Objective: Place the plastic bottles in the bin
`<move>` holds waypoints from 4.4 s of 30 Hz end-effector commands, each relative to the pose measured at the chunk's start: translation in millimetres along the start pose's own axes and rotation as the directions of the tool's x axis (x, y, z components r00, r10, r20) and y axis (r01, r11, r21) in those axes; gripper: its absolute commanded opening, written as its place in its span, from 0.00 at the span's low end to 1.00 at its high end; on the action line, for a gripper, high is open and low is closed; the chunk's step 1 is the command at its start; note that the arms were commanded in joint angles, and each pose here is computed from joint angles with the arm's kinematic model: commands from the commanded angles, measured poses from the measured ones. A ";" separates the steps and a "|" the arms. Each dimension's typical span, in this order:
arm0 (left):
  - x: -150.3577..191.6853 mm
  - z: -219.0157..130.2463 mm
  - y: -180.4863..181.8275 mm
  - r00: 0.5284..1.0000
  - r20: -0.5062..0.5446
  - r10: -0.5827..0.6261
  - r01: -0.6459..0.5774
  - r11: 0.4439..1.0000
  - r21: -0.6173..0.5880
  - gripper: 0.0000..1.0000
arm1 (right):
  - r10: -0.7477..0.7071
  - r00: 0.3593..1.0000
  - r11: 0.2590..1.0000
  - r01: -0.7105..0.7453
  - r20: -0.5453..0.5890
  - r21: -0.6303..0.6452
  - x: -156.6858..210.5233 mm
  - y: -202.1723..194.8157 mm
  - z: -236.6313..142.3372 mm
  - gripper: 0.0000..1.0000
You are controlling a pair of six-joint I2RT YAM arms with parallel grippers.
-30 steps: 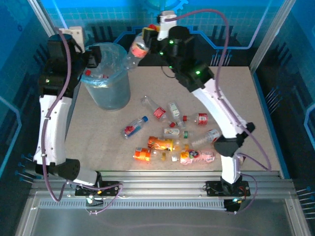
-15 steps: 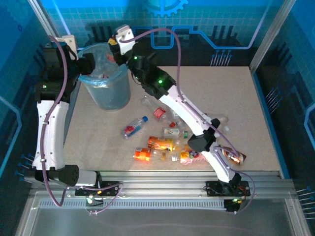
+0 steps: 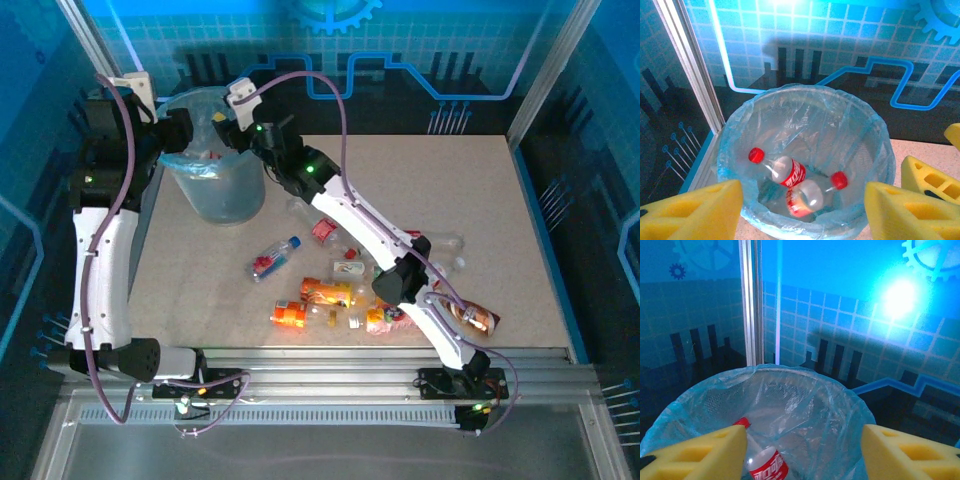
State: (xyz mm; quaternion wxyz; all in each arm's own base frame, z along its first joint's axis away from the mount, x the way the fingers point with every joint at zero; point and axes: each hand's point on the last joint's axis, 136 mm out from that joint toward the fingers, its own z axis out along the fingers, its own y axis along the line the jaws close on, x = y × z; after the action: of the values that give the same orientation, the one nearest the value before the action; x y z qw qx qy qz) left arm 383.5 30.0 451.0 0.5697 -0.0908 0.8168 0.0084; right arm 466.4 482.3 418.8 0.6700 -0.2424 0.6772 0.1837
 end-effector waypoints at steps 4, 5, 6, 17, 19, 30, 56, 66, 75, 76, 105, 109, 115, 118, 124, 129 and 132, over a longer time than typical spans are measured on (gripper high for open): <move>-9.0 -16.0 -8.7 0.998 0.042 -0.053 0.050 0.996 0.071 0.67 | 0.063 0.993 0.998 -0.060 0.100 -0.032 -63.9 -6.4 -36.5 0.62; -9.1 -17.6 -8.8 0.998 0.042 -0.056 0.053 0.996 0.073 0.67 | 0.060 0.993 0.998 -0.057 0.105 -0.035 -69.2 -5.6 -41.0 0.62; -8.4 -18.8 -10.2 0.997 0.041 -0.061 0.057 0.995 0.082 0.67 | 0.056 0.993 0.998 -0.052 0.103 -0.039 -72.0 -3.9 -44.8 0.62; 7.5 -27.3 -61.2 0.999 -0.024 -0.029 0.033 0.975 0.220 0.65 | 0.046 0.999 0.999 -0.046 -0.010 -0.008 -99.6 -13.5 -117.0 0.64; 9.8 -29.5 -85.5 0.999 -0.031 0.020 -0.011 0.964 0.264 0.65 | 0.056 0.996 0.998 -0.055 -0.063 0.014 -95.8 -23.7 -134.0 0.66; 65.3 -33.2 -204.8 0.947 -0.058 0.317 -0.252 0.841 0.479 0.66 | 0.209 0.907 0.972 -0.150 -0.367 0.181 -8.3 -103.0 -219.9 0.67; 281.3 18.3 -261.0 0.268 0.235 0.934 -0.699 0.020 0.715 0.69 | 0.472 0.625 0.881 -0.362 -0.622 0.305 176.0 -160.1 -328.1 0.66; 315.4 27.8 -270.3 0.213 0.321 0.923 -0.543 -0.161 0.824 0.62 | 0.453 0.588 0.888 -0.368 -0.671 0.277 202.7 -154.0 -315.9 0.66; 345.7 45.4 -301.5 0.222 0.470 0.855 -0.520 -0.304 0.798 0.69 | 0.383 0.571 0.924 -0.254 -0.727 0.287 204.8 -179.6 -311.2 0.67; 349.1 47.8 -303.5 0.218 0.477 0.852 -0.514 -0.315 0.798 0.70 | 0.384 0.572 0.923 -0.253 -0.725 0.289 204.0 -182.2 -311.2 0.68; 430.9 112.4 -302.1 0.010 0.496 0.869 -0.433 -0.443 0.785 0.64 | 0.434 0.521 0.899 -0.308 -0.735 0.312 224.6 -209.9 -298.8 0.65; 436.7 116.1 -301.3 0.002 0.500 0.866 -0.427 -0.451 0.783 0.63 | 0.435 0.524 0.899 -0.304 -0.732 0.315 223.3 -210.8 -300.0 0.65; 440.8 117.8 -301.7 0.002 0.506 0.863 -0.424 -0.457 0.782 0.58 | 0.441 0.510 0.895 -0.313 -0.739 0.318 226.4 -210.1 -297.5 0.65; 438.7 120.4 -302.4 -0.001 0.506 0.863 -0.437 -0.455 0.776 0.50 | 0.446 0.508 0.892 -0.323 -0.737 0.317 225.6 -209.7 -295.5 0.65; 409.8 120.3 -307.9 0.022 0.507 0.862 -0.491 -0.432 0.756 0.33 | 0.450 0.515 0.889 -0.331 -0.729 0.316 216.7 -209.6 -294.1 0.64; 369.9 109.3 -309.4 0.067 0.499 0.864 -0.524 -0.396 0.754 0.23 | 0.456 0.527 0.886 -0.339 -0.717 0.315 207.7 -208.7 -294.2 0.64; 350.1 100.2 -309.2 0.080 0.499 0.863 -0.548 -0.380 0.745 0.21 | 0.462 0.538 0.883 -0.351 -0.706 0.311 201.2 -205.7 -295.0 0.64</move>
State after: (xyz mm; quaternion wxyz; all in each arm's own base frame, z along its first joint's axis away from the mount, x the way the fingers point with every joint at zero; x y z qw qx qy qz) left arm 410.5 -310.4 59.0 0.1747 0.7876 0.5895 -0.0407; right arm 351.3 128.6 229.1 0.2673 -0.0962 0.9463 0.1542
